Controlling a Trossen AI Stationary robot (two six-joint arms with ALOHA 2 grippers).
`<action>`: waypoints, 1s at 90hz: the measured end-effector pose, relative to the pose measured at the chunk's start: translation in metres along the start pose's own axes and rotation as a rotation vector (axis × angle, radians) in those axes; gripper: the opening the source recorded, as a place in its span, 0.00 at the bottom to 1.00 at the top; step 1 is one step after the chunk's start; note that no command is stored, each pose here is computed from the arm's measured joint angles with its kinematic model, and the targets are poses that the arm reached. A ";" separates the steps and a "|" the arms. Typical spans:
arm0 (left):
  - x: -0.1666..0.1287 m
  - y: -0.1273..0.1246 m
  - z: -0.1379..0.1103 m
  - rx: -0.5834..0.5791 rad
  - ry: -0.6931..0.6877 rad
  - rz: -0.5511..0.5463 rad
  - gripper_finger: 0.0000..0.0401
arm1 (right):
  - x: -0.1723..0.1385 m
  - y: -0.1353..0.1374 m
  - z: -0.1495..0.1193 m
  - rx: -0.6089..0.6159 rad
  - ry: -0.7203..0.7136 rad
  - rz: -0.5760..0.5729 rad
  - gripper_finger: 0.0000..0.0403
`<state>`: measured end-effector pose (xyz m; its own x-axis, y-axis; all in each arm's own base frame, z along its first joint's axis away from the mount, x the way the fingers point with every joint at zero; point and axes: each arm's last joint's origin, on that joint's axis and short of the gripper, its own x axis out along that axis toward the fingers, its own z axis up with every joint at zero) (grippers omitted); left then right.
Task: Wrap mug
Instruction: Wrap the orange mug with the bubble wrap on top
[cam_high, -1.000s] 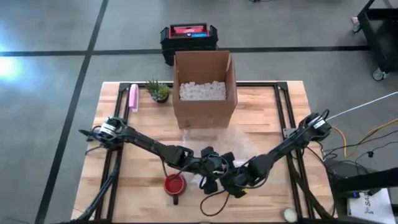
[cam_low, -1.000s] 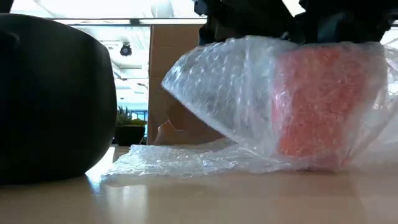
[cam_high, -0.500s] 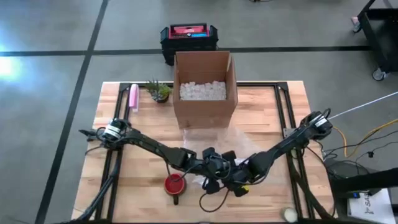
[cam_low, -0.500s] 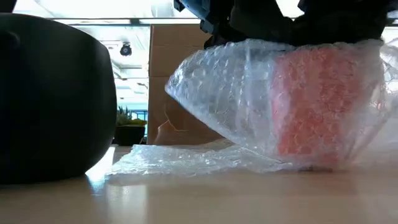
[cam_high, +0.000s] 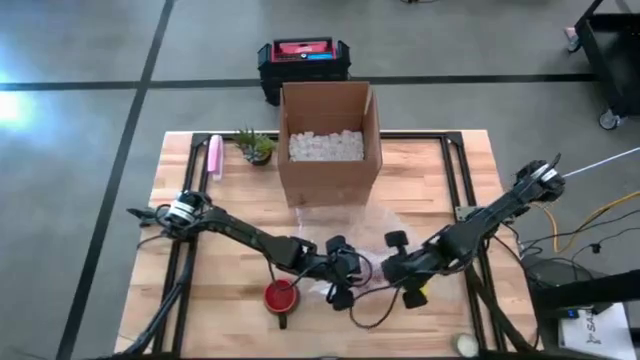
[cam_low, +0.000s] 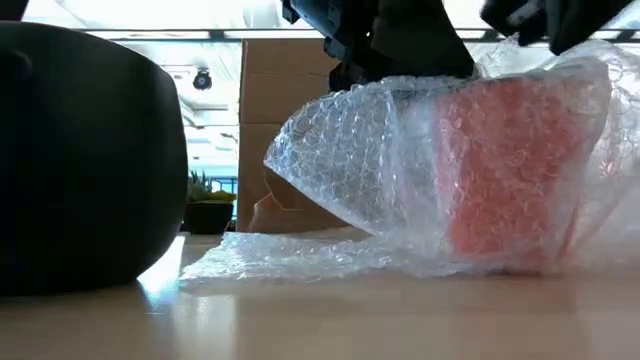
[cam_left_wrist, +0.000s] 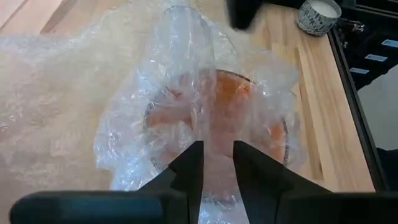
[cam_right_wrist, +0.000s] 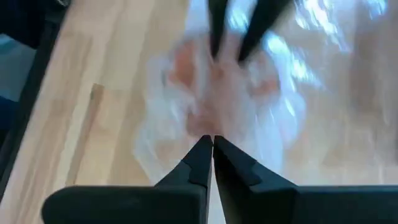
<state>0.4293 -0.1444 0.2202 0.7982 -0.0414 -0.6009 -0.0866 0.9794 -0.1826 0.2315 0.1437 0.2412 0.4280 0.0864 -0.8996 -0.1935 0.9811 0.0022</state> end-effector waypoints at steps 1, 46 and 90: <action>0.000 0.000 0.000 0.000 0.000 0.000 0.19 | 0.000 -0.001 -0.003 0.008 0.002 -0.001 0.01; -0.001 -0.001 0.002 -0.006 -0.016 -0.008 0.19 | 0.036 0.001 -0.026 0.053 -0.267 0.054 0.01; 0.000 -0.001 0.002 -0.006 -0.021 -0.010 0.19 | 0.035 0.004 0.025 -0.063 -0.194 -0.041 0.01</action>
<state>0.4308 -0.1448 0.2218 0.8115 -0.0474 -0.5824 -0.0818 0.9777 -0.1935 0.2676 0.1547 0.2208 0.5974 0.0848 -0.7975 -0.2252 0.9721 -0.0654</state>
